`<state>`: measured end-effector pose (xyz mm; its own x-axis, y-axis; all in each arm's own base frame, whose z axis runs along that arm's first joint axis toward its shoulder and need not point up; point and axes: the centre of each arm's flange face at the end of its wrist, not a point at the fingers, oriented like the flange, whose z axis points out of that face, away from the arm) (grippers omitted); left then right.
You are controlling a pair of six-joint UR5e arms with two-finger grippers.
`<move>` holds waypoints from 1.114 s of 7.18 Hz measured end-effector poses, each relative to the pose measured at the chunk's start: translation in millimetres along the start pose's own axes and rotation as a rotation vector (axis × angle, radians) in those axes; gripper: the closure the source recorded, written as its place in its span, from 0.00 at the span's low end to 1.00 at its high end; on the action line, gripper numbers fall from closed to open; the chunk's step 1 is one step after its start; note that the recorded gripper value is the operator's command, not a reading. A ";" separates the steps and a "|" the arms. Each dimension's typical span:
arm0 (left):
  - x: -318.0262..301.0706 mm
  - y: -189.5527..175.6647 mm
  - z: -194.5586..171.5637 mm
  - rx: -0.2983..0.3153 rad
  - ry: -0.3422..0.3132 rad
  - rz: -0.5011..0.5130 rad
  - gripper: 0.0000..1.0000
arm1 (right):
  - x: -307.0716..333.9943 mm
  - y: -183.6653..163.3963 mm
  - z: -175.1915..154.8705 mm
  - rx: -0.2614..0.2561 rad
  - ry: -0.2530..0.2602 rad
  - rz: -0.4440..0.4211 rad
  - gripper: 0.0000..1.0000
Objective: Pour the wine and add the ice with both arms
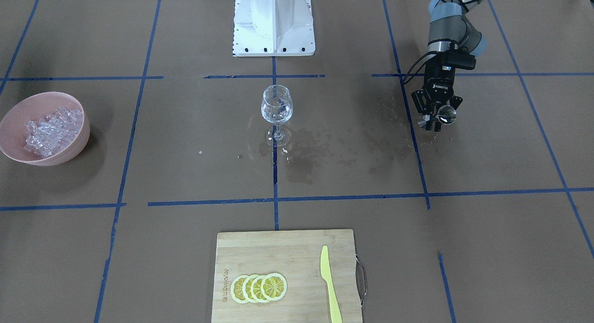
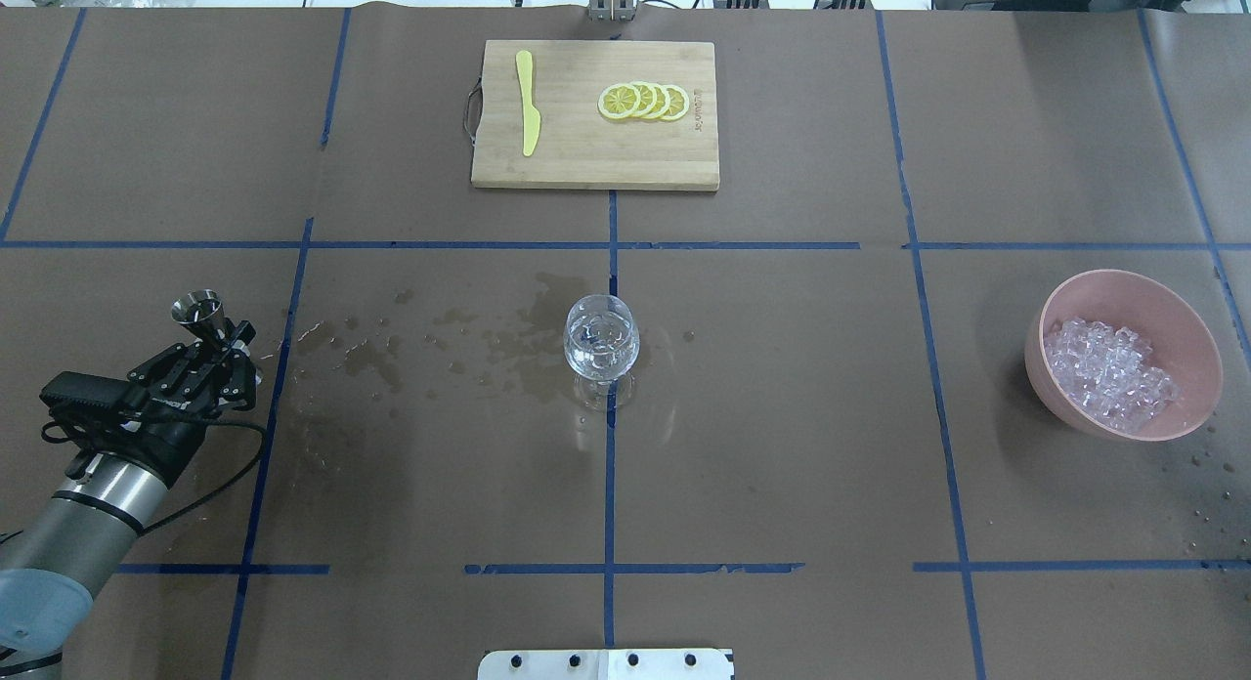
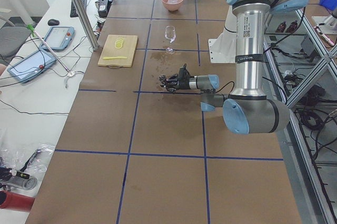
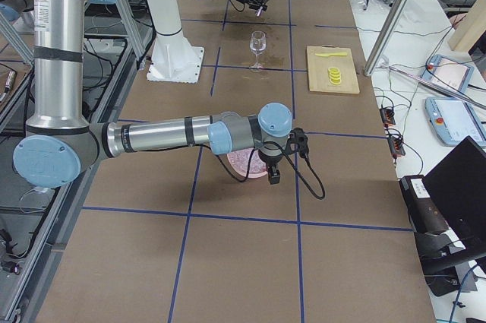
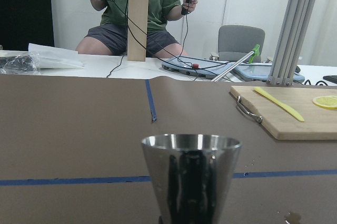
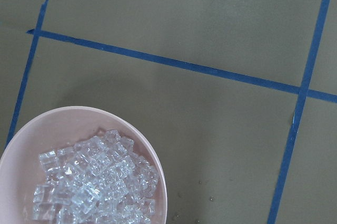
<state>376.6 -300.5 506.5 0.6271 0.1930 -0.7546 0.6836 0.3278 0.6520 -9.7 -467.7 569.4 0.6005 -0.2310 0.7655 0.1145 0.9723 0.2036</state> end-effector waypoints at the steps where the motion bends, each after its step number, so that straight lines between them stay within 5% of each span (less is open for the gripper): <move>1: 10.9 -11.1 -0.9 0.030 0.036 0.027 1.00 | -0.2 -0.2 -0.1 0.000 0.000 0.000 0.00; 5: 50.8 -43.7 -3.1 0.089 0.106 0.030 1.00 | 0.0 -0.3 0.1 0.000 -0.002 0.001 0.00; 8: 97.6 -60.8 1.4 0.139 0.138 0.204 1.00 | -0.4 -0.4 -0.2 0.000 -0.002 0.001 0.00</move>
<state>396.8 -302.9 393.3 0.7065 0.3694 -0.6036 0.5993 0.1413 0.7880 -9.9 -468.0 568.9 0.5991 -0.2296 0.7670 0.1133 0.9727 0.2027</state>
